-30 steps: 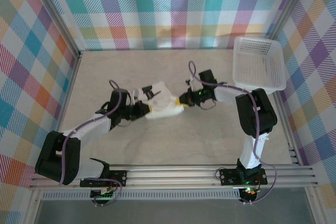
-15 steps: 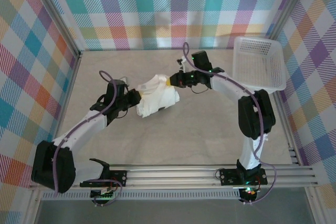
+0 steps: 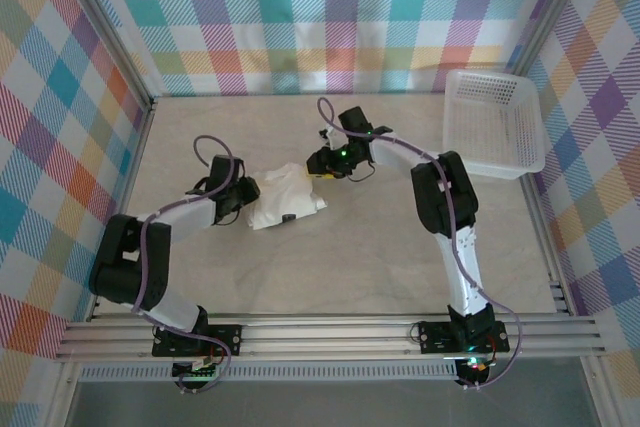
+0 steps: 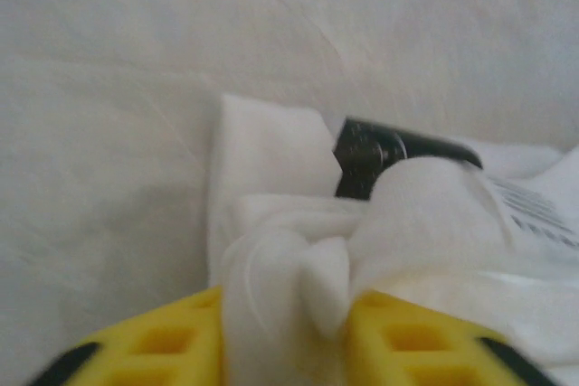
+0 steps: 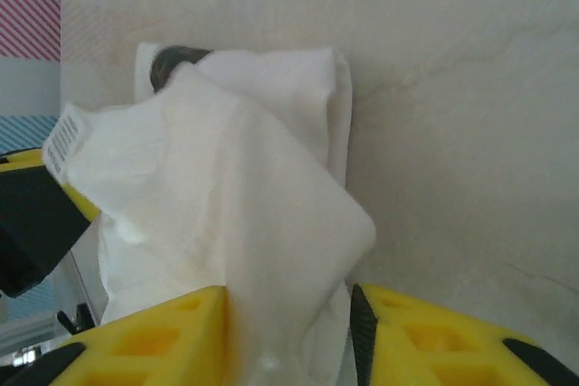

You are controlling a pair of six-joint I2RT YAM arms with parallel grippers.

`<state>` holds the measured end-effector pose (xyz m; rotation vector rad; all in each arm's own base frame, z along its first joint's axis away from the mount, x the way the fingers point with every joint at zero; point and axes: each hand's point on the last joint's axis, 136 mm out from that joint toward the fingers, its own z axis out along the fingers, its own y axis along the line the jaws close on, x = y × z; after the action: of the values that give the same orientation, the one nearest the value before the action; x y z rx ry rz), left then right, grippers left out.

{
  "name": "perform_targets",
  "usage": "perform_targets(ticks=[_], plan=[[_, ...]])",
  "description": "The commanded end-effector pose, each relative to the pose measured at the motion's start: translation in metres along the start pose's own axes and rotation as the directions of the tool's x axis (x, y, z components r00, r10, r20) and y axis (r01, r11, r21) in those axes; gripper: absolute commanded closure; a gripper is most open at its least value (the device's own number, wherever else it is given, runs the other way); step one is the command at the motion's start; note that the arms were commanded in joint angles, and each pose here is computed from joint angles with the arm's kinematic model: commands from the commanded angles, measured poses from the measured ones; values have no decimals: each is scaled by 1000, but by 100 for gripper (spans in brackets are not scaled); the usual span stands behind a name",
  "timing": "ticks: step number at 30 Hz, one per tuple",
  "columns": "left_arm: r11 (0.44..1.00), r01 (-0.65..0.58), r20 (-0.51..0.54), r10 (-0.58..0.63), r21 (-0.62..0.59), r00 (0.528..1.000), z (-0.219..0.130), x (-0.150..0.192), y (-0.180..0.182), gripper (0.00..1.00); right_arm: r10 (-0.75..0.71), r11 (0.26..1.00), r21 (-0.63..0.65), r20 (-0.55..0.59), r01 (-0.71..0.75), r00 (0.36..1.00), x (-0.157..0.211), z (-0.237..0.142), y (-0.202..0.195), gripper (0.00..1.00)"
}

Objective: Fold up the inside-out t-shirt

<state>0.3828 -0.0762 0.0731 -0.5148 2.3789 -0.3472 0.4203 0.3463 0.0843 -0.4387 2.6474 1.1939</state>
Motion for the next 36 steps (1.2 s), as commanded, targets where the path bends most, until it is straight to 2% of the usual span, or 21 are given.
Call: perform_targets(ticks=[1,3,6,9,12,15,18,20,22,24,25,27,30,36], plan=[[999,1,153,-9,53,988,-57,-53,-13,50,-99,994,67,140,90,985,-19,-68,33,46],[997,-13,162,0,77,987,-83,-56,-17,47,-129,989,96,189,112,974,-8,-79,38,45],[986,15,112,-34,165,993,-103,-37,-25,46,-145,988,79,162,133,976,24,-65,55,54],[976,87,41,-97,198,994,-101,-8,-19,47,-154,987,68,113,147,982,53,-29,65,55],[970,145,-12,-146,197,989,-92,13,-10,47,-113,990,93,47,108,992,71,14,47,57],[964,155,-62,-144,216,988,-86,22,-15,47,-88,990,111,-11,89,996,78,40,30,59],[968,139,-104,-120,211,987,-83,24,-19,46,-104,991,86,-25,106,994,70,34,46,58],[971,123,-112,-102,203,988,-84,23,-20,46,-120,990,82,38,117,992,60,14,60,56],[973,106,-80,-91,207,993,-91,15,-21,44,-63,994,101,167,46,984,52,-9,58,54],[973,90,-37,-84,214,996,-101,6,-24,40,107,984,98,338,-148,935,53,-27,39,51],[973,85,-35,-79,213,996,-104,5,-24,37,173,974,71,379,-215,909,57,-29,33,51],[977,72,-38,-65,203,997,-111,3,-24,31,263,952,54,363,-301,894,67,-20,28,51],[978,64,-30,-60,197,998,-118,-1,-24,24,275,948,75,302,-311,913,69,4,33,50],[979,61,30,-68,194,997,-138,-12,-24,20,436,897,-15,198,-442,878,72,73,49,54]])
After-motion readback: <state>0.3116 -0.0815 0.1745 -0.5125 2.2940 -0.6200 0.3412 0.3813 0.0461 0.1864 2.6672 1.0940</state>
